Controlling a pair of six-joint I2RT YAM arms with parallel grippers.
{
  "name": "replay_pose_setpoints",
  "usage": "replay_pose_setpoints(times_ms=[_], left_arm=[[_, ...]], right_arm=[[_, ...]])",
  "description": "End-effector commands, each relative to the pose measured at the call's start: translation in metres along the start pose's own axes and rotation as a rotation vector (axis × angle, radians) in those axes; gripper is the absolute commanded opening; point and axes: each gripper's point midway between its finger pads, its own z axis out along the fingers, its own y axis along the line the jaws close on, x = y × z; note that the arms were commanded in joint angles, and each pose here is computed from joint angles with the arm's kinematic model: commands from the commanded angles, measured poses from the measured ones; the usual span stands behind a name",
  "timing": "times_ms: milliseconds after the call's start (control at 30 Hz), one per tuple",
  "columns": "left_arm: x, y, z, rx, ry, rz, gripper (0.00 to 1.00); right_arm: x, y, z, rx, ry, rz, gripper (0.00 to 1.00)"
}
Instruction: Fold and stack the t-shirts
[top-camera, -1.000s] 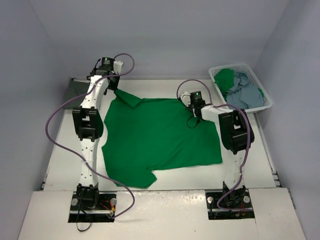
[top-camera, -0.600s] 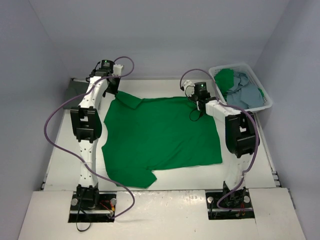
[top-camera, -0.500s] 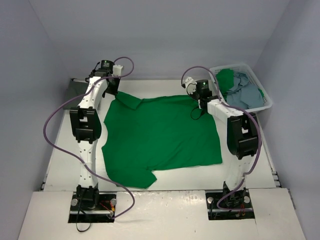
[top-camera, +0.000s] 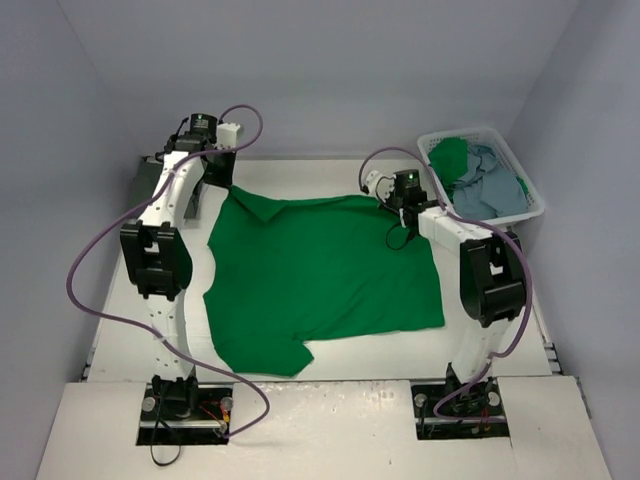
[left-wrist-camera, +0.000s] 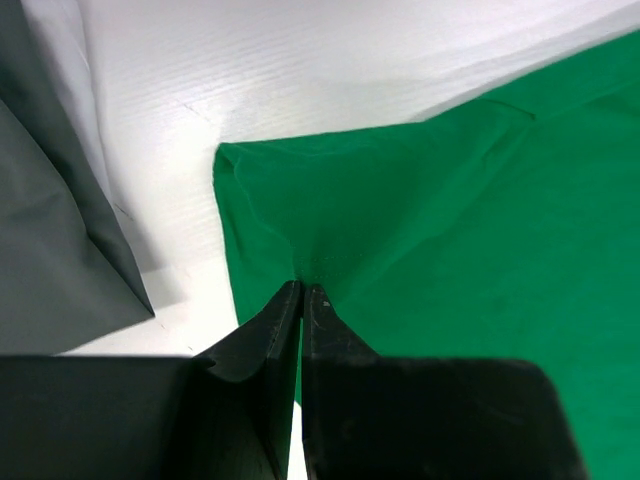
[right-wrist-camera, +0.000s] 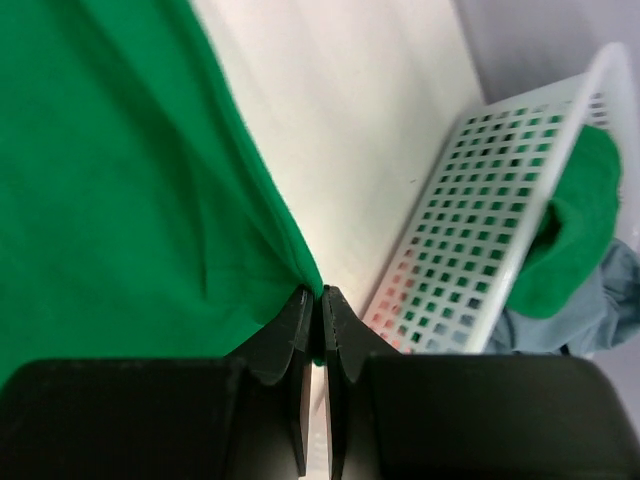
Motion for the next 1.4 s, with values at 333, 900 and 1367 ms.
replay_pose_setpoints(times_ms=[333,900,1367], left_arm=[[0.014,-0.037,-0.067,0.113,-0.023,0.000,0.00],[0.058,-0.063,-0.094,0.228,0.055,0.024,0.00],[0.086,-0.084,-0.114,0.337,0.125,0.027,0.00]], right_arm=[[-0.016,-0.031,-0.048,0.072,-0.085,-0.137,0.00],[0.019,-0.001,-0.057,-0.023,-0.034,-0.342,0.00],[0.039,0.013,-0.058,-0.058,0.006,-0.374,0.00]])
